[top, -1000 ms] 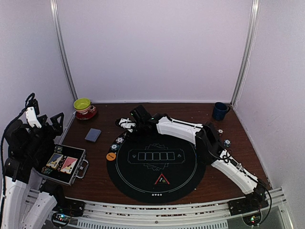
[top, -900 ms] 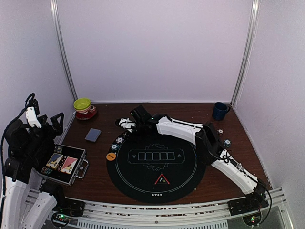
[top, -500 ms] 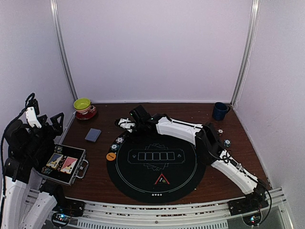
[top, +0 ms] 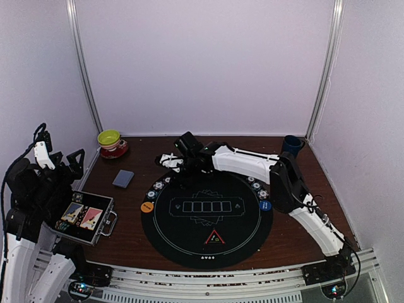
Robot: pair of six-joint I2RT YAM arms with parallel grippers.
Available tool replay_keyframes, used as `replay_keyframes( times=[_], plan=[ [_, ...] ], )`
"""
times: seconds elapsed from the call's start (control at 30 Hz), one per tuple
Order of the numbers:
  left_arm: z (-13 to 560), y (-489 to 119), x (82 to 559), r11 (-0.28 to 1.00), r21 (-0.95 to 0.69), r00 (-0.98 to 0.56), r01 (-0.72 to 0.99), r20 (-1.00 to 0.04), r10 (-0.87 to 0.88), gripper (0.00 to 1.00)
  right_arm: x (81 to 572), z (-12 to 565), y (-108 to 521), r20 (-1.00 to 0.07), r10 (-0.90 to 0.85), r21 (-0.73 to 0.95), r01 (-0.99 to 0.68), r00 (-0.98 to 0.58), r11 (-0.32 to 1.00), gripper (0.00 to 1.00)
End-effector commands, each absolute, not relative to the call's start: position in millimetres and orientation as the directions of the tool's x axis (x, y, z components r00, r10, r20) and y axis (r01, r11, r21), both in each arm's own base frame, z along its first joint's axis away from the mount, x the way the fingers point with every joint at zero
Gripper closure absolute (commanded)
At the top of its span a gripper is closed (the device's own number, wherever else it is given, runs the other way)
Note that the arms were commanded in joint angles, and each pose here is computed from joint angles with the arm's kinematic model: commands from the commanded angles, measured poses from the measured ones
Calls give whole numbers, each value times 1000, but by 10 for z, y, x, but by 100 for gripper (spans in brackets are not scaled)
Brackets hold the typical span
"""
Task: Distribute texas hold em gaming equipment
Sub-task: Place the big blind button in the dealer area, then pick up the pile of poker chips from the pile of poker chips.
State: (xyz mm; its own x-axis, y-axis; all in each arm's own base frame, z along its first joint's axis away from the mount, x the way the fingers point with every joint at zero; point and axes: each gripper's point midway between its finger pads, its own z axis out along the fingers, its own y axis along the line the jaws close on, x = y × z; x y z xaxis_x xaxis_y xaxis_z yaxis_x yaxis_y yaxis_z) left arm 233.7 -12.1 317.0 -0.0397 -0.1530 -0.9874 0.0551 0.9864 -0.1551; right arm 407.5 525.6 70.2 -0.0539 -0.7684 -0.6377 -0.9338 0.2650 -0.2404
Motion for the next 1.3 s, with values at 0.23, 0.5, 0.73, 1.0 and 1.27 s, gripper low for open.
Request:
replay_keyframes(
  times=[0.23,0.5,0.73,1.0,1.27],
  plan=[
    [3239,-137,2350,985,-154,-12,72,-988,-153,2,4073,2178,4076,-684,-715,-266,-864,-143,427,0],
    [3262,-176,2341,984,-151,-8,96,-989,-151,2,4542,2178,2492,-676,-623,-217,-703,-392,678,0],
    [3253,-152,2338,985,-149,-6,82,-989,-149,2,4786,1722,1332,-555,-515,-180,-510,-653,841,0],
    [3289,-164,2306,985,-150,8,91,-989,-151,2,4625,1367,477,-469,-389,-203,-332,-793,921,0],
    [3274,-181,2323,984,-149,-1,99,-989,-149,2,4558,935,128,-403,-338,-180,-288,-851,940,4]
  ],
)
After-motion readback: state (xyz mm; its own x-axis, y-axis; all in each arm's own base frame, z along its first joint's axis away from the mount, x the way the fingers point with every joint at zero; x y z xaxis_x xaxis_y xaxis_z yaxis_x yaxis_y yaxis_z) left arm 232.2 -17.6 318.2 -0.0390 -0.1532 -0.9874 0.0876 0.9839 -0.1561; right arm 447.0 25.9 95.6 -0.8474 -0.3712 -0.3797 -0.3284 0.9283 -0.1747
